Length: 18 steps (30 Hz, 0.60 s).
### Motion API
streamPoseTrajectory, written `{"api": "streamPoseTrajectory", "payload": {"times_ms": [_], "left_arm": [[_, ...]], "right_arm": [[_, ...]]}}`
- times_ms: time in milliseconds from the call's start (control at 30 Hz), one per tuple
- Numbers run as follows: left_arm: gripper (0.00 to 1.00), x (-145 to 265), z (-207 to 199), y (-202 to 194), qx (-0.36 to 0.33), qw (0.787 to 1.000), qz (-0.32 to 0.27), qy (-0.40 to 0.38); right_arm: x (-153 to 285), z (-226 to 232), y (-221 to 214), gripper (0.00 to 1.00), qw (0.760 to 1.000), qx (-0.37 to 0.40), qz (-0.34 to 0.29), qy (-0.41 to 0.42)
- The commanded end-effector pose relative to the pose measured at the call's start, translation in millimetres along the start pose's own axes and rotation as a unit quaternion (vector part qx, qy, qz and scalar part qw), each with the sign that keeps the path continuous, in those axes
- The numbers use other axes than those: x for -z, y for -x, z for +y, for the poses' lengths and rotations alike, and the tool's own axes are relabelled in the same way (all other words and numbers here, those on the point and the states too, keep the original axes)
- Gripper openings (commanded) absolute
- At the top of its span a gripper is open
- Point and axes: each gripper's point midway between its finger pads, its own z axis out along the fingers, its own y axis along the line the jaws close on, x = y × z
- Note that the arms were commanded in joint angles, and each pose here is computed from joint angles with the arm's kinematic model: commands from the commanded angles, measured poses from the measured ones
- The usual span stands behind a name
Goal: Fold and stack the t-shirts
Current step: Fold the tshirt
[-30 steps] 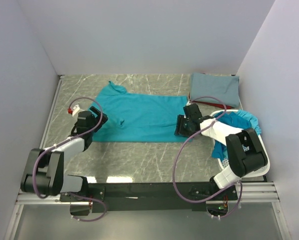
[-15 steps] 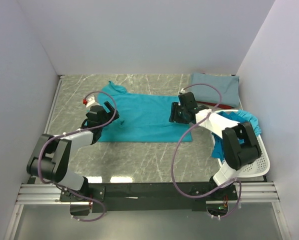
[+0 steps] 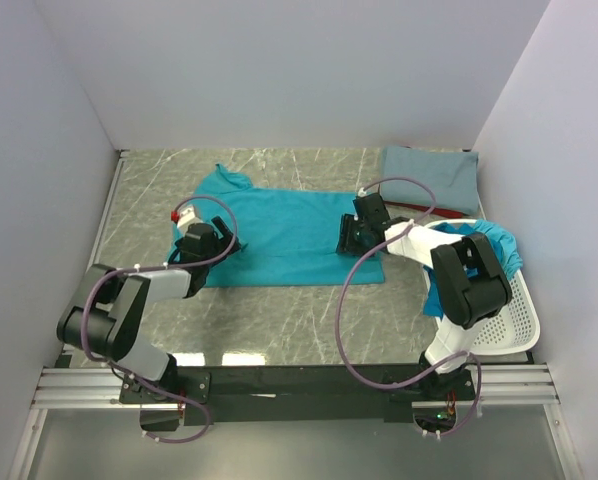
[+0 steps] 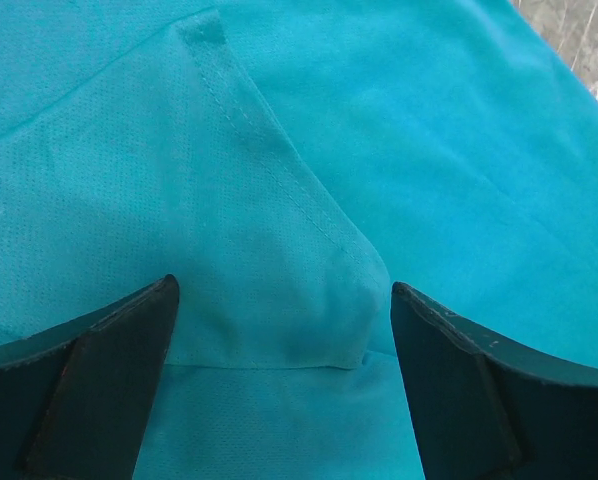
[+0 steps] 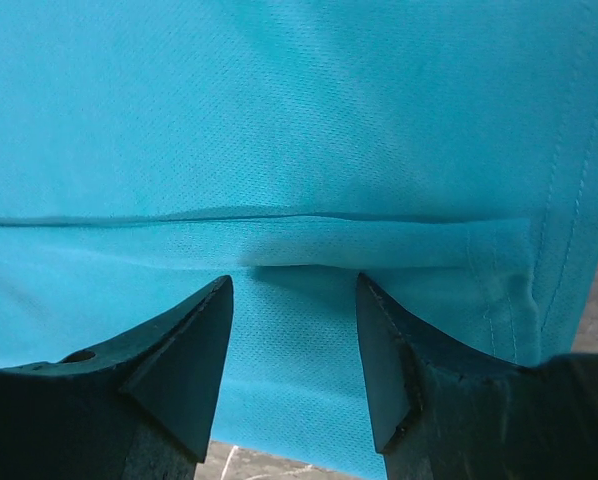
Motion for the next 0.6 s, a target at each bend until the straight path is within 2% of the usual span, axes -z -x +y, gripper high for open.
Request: {"api": "streamPoseTrajectory", "payload": {"times_ms": [0, 133, 267, 567], "left_arm": [[0.93, 14, 12, -8, 0.011, 1.0, -0.003, 0.018], [0.93, 30, 21, -21, 0.012, 0.999, 0.001, 0.029], [0.93, 43, 33, -33, 0.016, 0.998, 0.012, 0.053], [0.93, 65, 36, -49, 0.04, 0.998, 0.022, 0.042]], "right_arm": [[-2, -21, -35, 0.59, 0.999, -0.017, 0.036, -0.036], [3, -34, -61, 0.59, 0.997, -0.026, 0.051, -0.049], [14, -27, -71, 0.59, 0.998, -0.033, 0.044, -0.034], [27, -24, -91, 0.59, 0.997, -0.053, 0.05, -0.035]]}}
